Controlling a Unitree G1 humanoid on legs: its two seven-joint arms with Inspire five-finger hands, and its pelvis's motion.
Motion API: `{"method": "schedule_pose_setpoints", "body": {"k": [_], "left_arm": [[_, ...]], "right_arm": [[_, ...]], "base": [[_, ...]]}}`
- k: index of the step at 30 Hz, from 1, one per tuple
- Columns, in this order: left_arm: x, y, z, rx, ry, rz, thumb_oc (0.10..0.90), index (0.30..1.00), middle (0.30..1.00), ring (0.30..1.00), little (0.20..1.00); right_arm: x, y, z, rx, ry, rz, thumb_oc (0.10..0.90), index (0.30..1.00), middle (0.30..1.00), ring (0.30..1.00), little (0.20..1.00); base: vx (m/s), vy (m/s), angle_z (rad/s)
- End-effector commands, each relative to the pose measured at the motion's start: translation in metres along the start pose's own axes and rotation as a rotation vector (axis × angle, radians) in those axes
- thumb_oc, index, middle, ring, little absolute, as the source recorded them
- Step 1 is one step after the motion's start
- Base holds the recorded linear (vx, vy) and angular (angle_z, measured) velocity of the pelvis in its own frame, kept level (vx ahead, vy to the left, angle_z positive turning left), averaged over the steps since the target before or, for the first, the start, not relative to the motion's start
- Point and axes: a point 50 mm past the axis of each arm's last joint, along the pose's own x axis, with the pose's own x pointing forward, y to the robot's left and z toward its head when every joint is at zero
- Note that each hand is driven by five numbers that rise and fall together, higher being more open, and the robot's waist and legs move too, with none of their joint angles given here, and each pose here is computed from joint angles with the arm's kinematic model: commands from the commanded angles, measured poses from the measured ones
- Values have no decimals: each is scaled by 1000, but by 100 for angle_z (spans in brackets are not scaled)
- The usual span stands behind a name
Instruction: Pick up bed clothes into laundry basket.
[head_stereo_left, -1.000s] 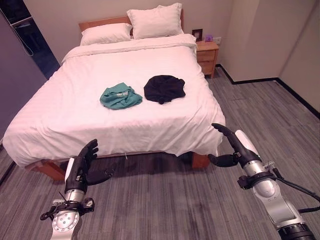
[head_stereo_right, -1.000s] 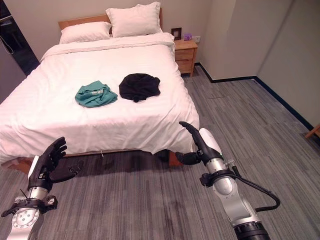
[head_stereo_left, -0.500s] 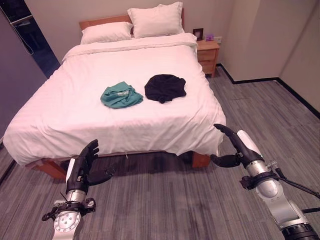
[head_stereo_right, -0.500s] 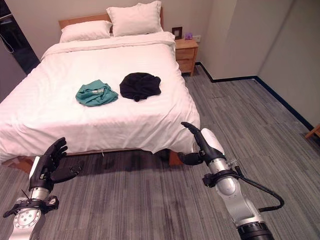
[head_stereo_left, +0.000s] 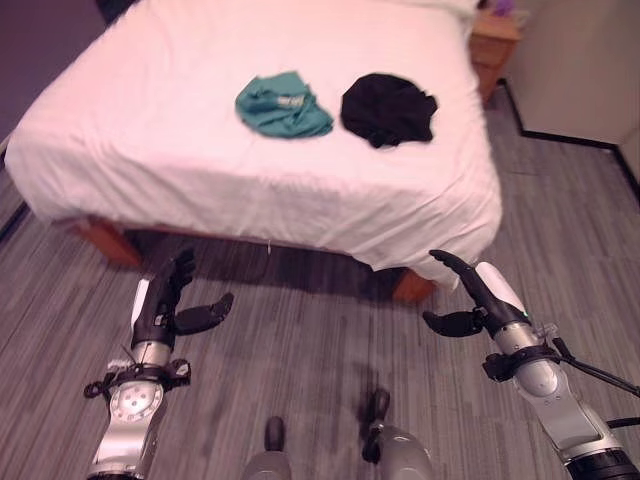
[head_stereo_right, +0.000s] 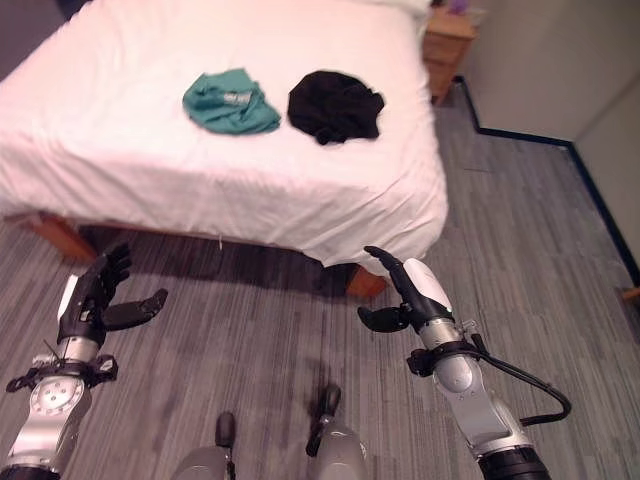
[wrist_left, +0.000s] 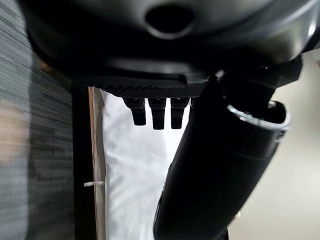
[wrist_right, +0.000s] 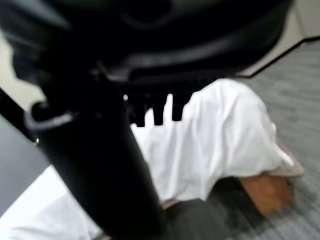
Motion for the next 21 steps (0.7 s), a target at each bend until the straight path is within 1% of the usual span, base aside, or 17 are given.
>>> {"method": "schedule_pose_setpoints", "body": {"k": [1, 7, 9, 13, 16, 21], "left_arm": [[0, 25, 39, 96, -192, 21, 800, 900, 900, 900, 900], [-11, 23, 26, 62, -140, 21, 800, 900, 900, 900, 900], [-8, 25, 31, 55, -152, 17, 800, 900, 900, 900, 900], [-3, 27, 40, 63, -187, 21, 800, 900, 900, 900, 900], [-1, 26, 43, 57, -204, 27, 800, 900, 900, 900, 900], [-1, 23, 54, 95, -262, -4, 800, 900, 900, 900, 900]], "right_arm": [[11, -35, 18, -44, -111, -145, 800, 900, 900, 900, 900], [2, -34, 14, -42, -97, -136, 800, 900, 900, 900, 900], [3, -38, 20, -36, -129, -157, 800, 900, 900, 900, 900], [7, -47, 29, -46, -172, -197, 800, 900, 900, 900, 900], [8, -51, 32, -52, -187, -217, 800, 900, 900, 900, 900], [14, -65, 36, -165, -204, -272, 800, 900, 900, 900, 900]], "base": [[450, -32, 8], [458, -44, 26], [366, -172, 11], [170, -90, -23], [301, 209, 0], [249, 346, -50]]}}
